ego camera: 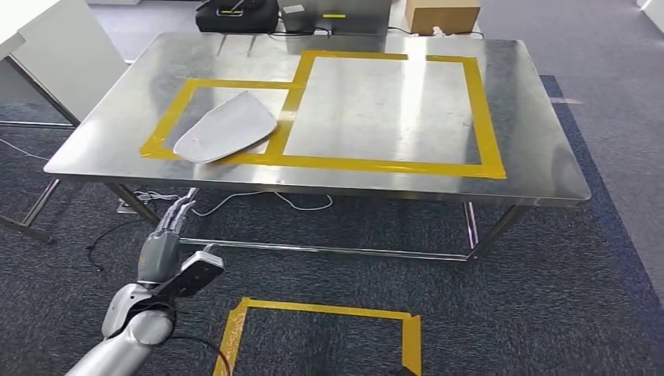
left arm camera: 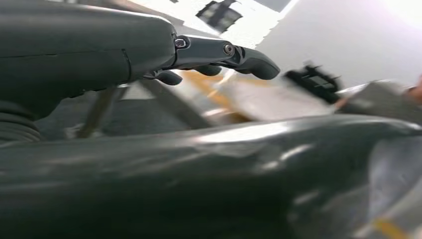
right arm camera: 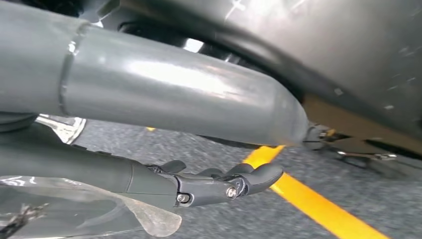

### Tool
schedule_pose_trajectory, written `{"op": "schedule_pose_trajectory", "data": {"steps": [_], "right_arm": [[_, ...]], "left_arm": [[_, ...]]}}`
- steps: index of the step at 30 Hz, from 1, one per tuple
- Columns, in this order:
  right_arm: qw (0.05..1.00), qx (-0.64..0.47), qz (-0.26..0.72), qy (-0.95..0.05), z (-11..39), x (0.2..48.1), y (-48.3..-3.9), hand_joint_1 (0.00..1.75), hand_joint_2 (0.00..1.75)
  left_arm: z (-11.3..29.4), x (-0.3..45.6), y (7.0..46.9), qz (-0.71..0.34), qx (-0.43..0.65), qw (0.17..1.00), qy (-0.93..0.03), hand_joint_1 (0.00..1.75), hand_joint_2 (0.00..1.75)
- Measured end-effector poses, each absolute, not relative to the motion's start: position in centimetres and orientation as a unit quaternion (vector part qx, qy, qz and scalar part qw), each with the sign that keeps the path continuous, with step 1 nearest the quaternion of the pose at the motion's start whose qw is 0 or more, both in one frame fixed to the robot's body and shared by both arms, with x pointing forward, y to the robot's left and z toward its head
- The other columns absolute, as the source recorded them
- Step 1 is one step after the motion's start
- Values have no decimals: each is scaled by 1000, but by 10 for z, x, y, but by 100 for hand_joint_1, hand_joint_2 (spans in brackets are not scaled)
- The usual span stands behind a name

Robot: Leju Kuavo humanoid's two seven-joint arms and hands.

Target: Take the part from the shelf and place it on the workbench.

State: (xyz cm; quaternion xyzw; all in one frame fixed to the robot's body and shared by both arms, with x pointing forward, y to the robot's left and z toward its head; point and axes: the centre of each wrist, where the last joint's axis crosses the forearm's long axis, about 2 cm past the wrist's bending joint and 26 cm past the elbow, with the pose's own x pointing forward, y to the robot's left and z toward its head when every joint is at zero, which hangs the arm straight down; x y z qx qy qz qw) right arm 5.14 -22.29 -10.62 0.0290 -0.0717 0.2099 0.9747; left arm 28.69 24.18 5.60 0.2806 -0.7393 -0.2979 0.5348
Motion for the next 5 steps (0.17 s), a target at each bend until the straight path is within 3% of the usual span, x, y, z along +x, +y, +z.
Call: {"op": "schedule_pose_trajectory", "data": {"steps": [5], "right_arm": [[976,27,208,-63,-106,50,-224,0,0]], "left_arm": [[9,266,270,-314,298,627,-648,0,0]]}}
